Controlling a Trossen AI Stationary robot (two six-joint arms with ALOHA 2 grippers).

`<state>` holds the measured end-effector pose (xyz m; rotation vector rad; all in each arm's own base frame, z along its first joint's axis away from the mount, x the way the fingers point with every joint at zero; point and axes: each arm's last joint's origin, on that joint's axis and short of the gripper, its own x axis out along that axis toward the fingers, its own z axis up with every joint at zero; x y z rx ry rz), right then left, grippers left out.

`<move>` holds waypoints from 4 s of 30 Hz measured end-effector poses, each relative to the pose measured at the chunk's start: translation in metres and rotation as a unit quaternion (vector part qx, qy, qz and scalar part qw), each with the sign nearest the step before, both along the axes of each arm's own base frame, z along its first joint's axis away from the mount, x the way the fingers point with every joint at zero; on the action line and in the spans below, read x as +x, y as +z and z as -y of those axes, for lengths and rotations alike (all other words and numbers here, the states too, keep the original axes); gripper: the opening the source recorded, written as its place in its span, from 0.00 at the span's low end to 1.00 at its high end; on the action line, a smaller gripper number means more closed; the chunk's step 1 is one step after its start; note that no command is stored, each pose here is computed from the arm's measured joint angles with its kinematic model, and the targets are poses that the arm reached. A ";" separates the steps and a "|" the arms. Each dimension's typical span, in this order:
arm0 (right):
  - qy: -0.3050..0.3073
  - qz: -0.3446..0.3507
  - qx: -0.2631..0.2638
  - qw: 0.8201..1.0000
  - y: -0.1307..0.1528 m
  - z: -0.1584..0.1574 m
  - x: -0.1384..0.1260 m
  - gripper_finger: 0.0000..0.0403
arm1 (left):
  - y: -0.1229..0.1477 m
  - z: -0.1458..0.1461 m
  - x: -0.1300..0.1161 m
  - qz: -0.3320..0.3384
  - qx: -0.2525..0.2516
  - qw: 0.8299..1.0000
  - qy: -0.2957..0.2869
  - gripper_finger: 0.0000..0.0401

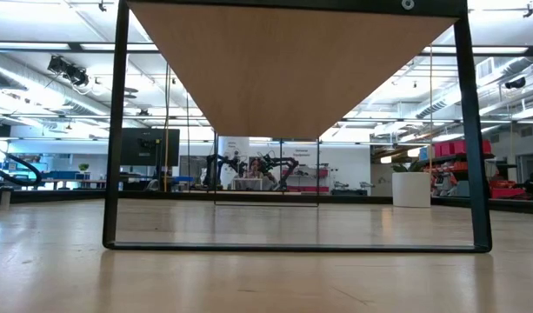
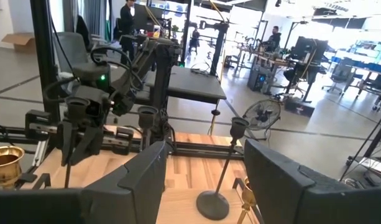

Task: Pick & Place candle stick holders
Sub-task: Put the black candle holder on the shelf aligned with the golden candle holders, then return to Home Position

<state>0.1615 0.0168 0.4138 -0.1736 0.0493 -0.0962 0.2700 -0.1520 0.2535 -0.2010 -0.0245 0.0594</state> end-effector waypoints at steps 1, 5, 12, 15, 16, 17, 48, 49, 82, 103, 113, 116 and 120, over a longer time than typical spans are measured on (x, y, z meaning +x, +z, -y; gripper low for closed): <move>0.000 -0.001 0.000 1.000 0.000 0.000 0.000 0.53 | 0.000 0.000 0.000 0.000 0.000 1.000 -0.001 0.05; 0.000 -0.003 0.000 1.000 -0.001 0.000 0.000 0.53 | 0.000 0.000 0.000 0.000 0.000 1.000 -0.002 0.04; 0.000 -0.003 0.000 1.000 -0.001 0.000 0.000 0.53 | 0.000 0.001 0.000 -0.001 -0.004 1.000 -0.004 0.09; 0.000 -0.003 0.000 1.000 0.000 0.000 0.000 0.53 | -0.001 0.001 0.000 -0.002 -0.004 1.000 -0.004 0.10; 0.000 -0.003 0.000 1.000 -0.001 0.000 0.000 0.53 | -0.001 0.001 0.000 -0.003 -0.004 1.000 -0.005 0.10; 0.000 -0.003 0.000 1.000 0.000 0.000 0.000 0.53 | -0.001 0.001 0.000 -0.002 -0.005 1.000 -0.004 0.10; 0.000 -0.011 -0.002 1.000 -0.002 0.000 0.000 0.53 | 0.001 0.008 -0.006 -0.004 0.030 0.999 -0.013 0.52; 0.000 -0.011 -0.002 1.000 -0.002 0.000 0.000 0.53 | 0.002 0.007 -0.007 -0.006 0.036 0.999 -0.002 0.52; -0.041 -0.015 0.025 0.999 -0.070 0.011 -0.015 0.53 | 0.031 -0.043 -0.095 -0.139 0.091 0.965 0.203 0.50; -0.052 0.058 0.072 0.994 -0.181 0.033 -0.033 0.53 | -0.057 -0.105 -0.154 -0.090 0.015 0.973 0.214 0.44; -0.026 0.097 0.100 0.990 -0.233 0.035 -0.038 0.53 | -0.096 -0.110 -0.163 -0.055 0.041 0.986 0.152 0.37; -0.035 0.081 0.107 0.990 -0.235 0.036 -0.038 0.53 | -0.100 -0.110 -0.163 -0.073 0.057 0.984 0.153 0.35; -0.039 0.059 0.118 0.991 -0.240 0.036 -0.037 0.53 | -0.104 -0.112 -0.165 -0.088 0.070 0.977 0.181 0.33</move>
